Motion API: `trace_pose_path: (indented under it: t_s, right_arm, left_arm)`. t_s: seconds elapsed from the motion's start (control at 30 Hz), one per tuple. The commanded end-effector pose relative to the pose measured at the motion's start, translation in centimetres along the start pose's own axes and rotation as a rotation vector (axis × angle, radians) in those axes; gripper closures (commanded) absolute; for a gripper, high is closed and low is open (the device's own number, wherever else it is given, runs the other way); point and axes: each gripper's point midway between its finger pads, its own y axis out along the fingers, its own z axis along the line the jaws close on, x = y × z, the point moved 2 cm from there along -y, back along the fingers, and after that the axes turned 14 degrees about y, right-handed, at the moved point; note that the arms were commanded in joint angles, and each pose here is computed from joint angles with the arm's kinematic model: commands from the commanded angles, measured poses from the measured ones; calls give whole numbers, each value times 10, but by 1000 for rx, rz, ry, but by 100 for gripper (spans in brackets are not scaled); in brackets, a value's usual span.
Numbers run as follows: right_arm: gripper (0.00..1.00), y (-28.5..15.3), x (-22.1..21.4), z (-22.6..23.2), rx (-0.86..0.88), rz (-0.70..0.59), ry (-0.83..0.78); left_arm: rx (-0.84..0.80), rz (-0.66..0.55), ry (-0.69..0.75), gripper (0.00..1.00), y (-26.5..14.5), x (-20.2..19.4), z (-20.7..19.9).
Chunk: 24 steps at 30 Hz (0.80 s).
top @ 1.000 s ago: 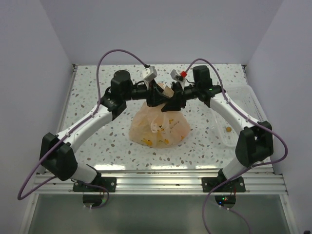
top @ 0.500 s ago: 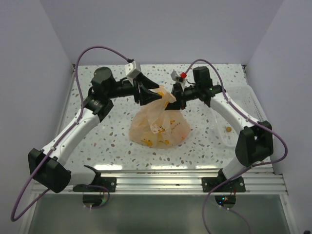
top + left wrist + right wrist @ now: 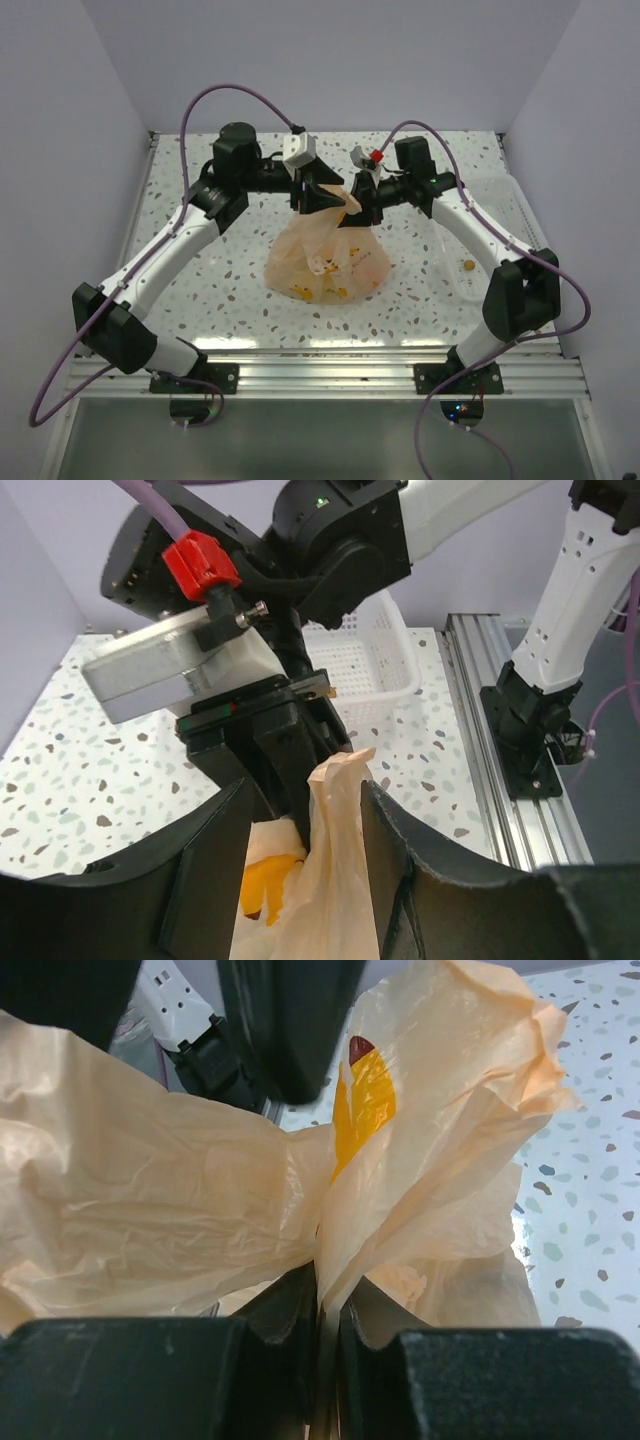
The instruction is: Place the fake fruits into the plastic bag and tie a complex knot
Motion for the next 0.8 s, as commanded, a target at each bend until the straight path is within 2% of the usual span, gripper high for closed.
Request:
trace_pose_path:
  t_s: [0.0, 0.07, 0.17, 0.2, 0.27, 0.3, 0.37, 0.4, 0.53, 0.77]
  right_arm:
    - [87, -2, 13, 10, 3, -4, -57]
    - [87, -2, 13, 10, 7, -3, -60]
    - [86, -2, 11, 11, 11, -1, -61]
    - [83, -3, 11, 12, 8, 0, -58]
    - [70, -2, 10, 12, 10, 1, -59]
    - [57, -2, 10, 13, 17, 0, -61]
    - [49, -2, 10, 15, 25, -1, -67]
    - [42, -2, 10, 16, 29, -1, -70]
    - [38, -2, 13, 19, 37, -1, -89]
    - [37, 2, 21, 19, 45, -20, -49]
  left_arm:
    - [-56, 2, 30, 48, 6, 0, -1]
    - [-72, -4, 33, 50, 7, 0, -3]
    - [-95, -8, 36, 66, 7, -1, -6]
    - [-95, -9, 37, 81, 8, -1, -5]
    - [-94, -11, 43, 95, 9, 0, -3]
    - [-80, -20, 53, 100, 10, 1, 1]
    - [-23, -23, 16, 100, 12, 1, 9]
    - [0, -33, 32, 100, 13, 1, 14]
    - [38, -24, 9, 100, 17, -7, 20]
    - [78, -16, 10, 100, 23, -14, 18]
